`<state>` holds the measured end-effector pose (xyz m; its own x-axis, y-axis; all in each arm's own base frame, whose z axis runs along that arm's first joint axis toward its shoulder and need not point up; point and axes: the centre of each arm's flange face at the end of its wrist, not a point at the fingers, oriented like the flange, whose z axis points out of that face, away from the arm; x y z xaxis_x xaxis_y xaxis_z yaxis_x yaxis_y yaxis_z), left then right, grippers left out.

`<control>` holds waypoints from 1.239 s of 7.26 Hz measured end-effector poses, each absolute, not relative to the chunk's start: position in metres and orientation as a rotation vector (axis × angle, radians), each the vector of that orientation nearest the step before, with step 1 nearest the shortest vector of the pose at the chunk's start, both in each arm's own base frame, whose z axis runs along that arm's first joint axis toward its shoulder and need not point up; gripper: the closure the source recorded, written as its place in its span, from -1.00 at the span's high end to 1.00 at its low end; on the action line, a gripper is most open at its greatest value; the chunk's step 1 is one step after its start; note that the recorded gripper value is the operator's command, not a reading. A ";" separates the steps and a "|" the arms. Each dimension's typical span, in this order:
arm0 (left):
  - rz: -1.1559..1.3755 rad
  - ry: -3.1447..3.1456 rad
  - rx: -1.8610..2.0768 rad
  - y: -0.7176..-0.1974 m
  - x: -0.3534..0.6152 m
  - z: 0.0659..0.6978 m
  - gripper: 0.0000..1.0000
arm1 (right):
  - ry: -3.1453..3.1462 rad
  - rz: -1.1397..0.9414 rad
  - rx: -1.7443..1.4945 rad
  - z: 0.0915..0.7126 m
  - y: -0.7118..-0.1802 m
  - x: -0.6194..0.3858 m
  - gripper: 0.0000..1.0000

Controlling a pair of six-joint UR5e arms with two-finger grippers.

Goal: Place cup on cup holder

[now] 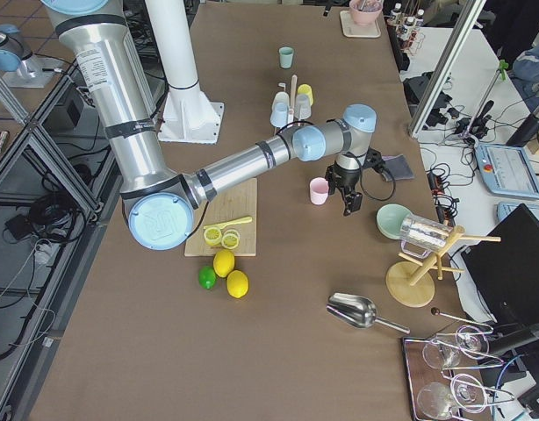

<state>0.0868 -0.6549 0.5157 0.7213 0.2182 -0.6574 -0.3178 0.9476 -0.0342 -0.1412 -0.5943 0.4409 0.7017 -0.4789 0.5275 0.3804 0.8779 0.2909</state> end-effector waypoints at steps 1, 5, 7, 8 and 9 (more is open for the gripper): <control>0.322 0.703 -0.178 -0.663 0.112 0.506 0.96 | -0.626 -0.514 0.159 0.432 -0.596 -0.146 1.00; 0.395 0.680 -0.294 -0.687 0.215 0.498 0.95 | -0.591 -0.612 0.146 0.395 -0.604 -0.182 1.00; 0.381 0.655 -0.374 -0.679 0.264 0.496 0.95 | -0.548 -0.670 0.138 0.370 -0.608 -0.204 1.00; 0.363 0.641 -0.421 -0.671 0.282 0.494 0.95 | -0.526 -0.695 0.141 0.363 -0.608 -0.214 1.00; 0.359 0.631 -0.460 -0.662 0.296 0.493 0.95 | -0.500 -0.721 0.146 0.358 -0.608 -0.225 1.00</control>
<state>0.2964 -0.6622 0.4934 0.7524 0.1796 -0.6337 -0.4525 0.8400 -0.2992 -0.2253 -0.6075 0.3581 0.6399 -0.6634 0.3879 0.5953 0.7471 0.2958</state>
